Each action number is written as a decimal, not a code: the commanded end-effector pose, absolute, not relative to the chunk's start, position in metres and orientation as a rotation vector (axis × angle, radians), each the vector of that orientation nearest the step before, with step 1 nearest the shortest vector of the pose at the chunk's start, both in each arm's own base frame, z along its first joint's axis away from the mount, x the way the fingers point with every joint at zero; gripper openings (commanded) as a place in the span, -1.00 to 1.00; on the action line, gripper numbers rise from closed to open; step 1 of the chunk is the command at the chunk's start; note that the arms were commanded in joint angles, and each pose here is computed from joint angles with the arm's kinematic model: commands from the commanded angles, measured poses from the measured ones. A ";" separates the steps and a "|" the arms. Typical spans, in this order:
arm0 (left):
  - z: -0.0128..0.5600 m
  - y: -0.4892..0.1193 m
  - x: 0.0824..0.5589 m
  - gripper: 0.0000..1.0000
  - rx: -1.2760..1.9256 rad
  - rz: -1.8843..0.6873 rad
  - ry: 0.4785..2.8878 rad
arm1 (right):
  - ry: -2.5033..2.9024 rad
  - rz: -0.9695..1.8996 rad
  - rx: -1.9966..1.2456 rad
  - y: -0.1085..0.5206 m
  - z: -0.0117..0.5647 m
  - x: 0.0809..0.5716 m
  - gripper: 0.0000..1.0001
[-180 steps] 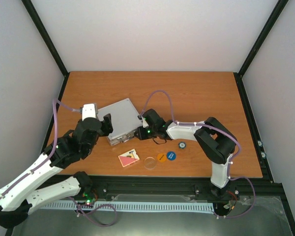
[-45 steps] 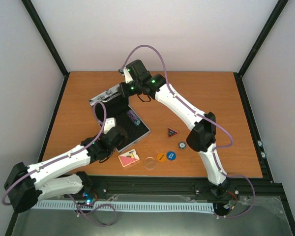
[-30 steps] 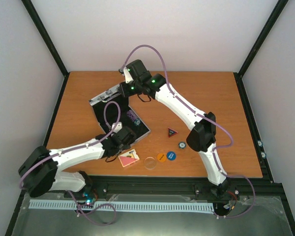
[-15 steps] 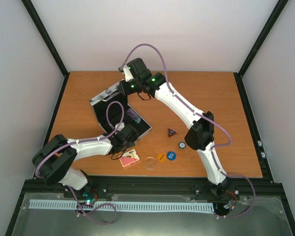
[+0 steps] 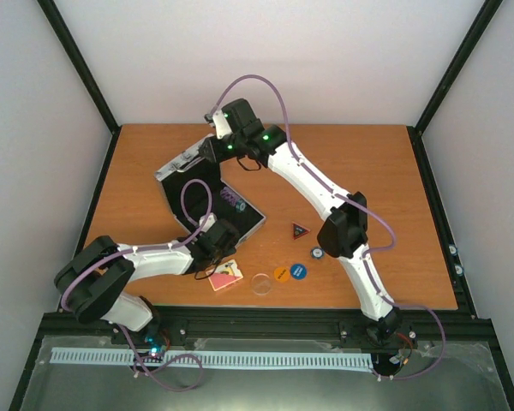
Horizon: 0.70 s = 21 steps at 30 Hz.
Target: Pack up texas hold em set
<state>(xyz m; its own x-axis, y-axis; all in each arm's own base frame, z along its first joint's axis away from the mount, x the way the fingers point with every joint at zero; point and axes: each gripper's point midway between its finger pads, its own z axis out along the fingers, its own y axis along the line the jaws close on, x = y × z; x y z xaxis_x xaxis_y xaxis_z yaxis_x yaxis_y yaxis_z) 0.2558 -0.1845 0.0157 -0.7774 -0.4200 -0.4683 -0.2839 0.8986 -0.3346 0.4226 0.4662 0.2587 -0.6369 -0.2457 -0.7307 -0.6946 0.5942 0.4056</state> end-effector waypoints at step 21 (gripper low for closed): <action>-0.043 -0.152 0.199 -0.98 -0.533 -0.156 2.763 | 2.095 1.013 -0.759 0.482 0.257 0.444 0.03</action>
<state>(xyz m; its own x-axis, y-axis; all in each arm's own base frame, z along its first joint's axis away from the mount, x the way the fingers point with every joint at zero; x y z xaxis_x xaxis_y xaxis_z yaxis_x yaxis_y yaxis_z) 0.2599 -0.1884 0.0138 -0.7561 -0.4609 -0.4646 -0.2958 0.8740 -0.3856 0.4374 0.4806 0.2648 -0.6028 -0.2019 -0.7719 -0.7296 0.5310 0.4309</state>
